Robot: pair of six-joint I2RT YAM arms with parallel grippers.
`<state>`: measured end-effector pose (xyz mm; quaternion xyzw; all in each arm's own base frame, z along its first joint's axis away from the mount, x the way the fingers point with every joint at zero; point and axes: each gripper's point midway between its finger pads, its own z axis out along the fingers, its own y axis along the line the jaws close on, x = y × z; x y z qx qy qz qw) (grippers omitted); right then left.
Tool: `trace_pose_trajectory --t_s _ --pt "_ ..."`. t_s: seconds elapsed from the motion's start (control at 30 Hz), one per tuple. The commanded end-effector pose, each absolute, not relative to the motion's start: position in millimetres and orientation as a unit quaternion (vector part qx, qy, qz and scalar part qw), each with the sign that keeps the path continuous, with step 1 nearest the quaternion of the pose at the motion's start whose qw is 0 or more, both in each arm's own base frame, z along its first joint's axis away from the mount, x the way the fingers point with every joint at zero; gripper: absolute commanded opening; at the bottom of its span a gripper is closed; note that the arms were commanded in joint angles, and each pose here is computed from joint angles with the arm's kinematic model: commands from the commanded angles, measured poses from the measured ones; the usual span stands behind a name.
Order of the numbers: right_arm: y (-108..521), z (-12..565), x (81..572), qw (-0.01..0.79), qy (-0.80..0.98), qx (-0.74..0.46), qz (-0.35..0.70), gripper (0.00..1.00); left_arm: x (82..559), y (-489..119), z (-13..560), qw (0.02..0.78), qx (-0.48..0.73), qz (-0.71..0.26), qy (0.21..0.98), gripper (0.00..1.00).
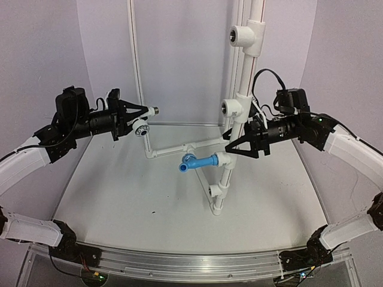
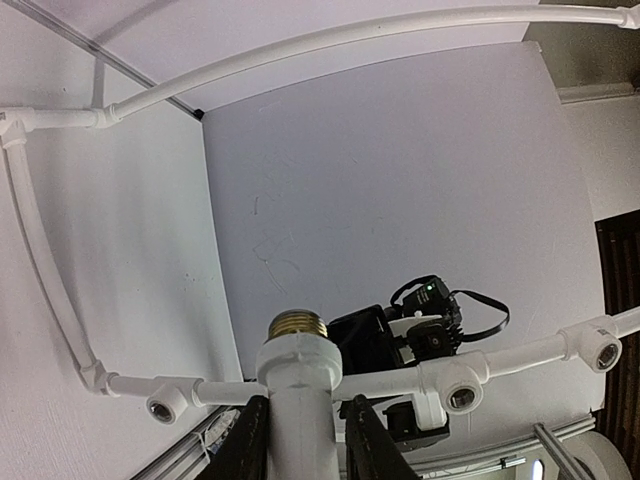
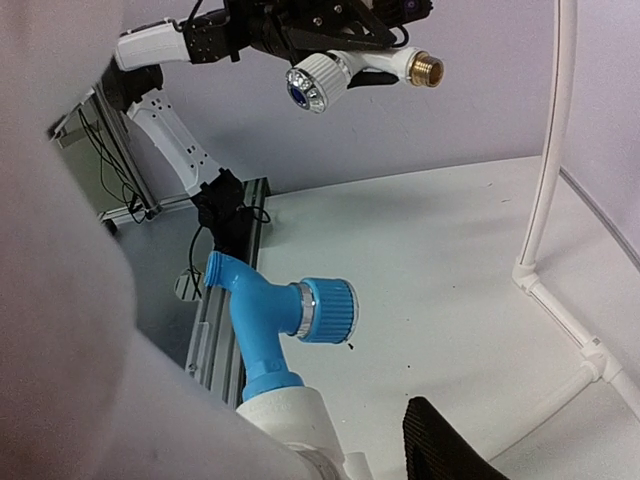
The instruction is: Install the water faucets
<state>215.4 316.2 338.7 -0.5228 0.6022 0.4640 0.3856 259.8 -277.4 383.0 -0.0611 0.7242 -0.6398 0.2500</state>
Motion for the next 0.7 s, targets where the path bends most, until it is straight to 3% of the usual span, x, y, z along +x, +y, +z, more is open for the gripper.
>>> trace_pose_trajectory --t_s 0.0,0.27,0.47,0.57,0.67 --pt "325 372 229 0.434 0.574 -0.503 0.478 0.50 258 -281 412 0.274 -0.030 -0.655 0.704 0.00" --pt "332 367 247 0.455 0.570 -0.508 0.458 0.35 253 -284 425 0.262 -0.023 -0.681 0.684 0.00" --pt "343 375 277 0.463 0.565 -0.510 0.455 0.32 253 -300 435 0.196 -0.025 -0.702 0.684 0.00" --pt "346 375 289 0.472 0.566 -0.510 0.444 0.34 251 -310 444 0.129 -0.041 -0.725 0.675 0.00" --pt "346 379 298 0.488 0.570 -0.506 0.426 0.54 247 -311 462 0.089 -0.053 -0.749 0.654 0.00"
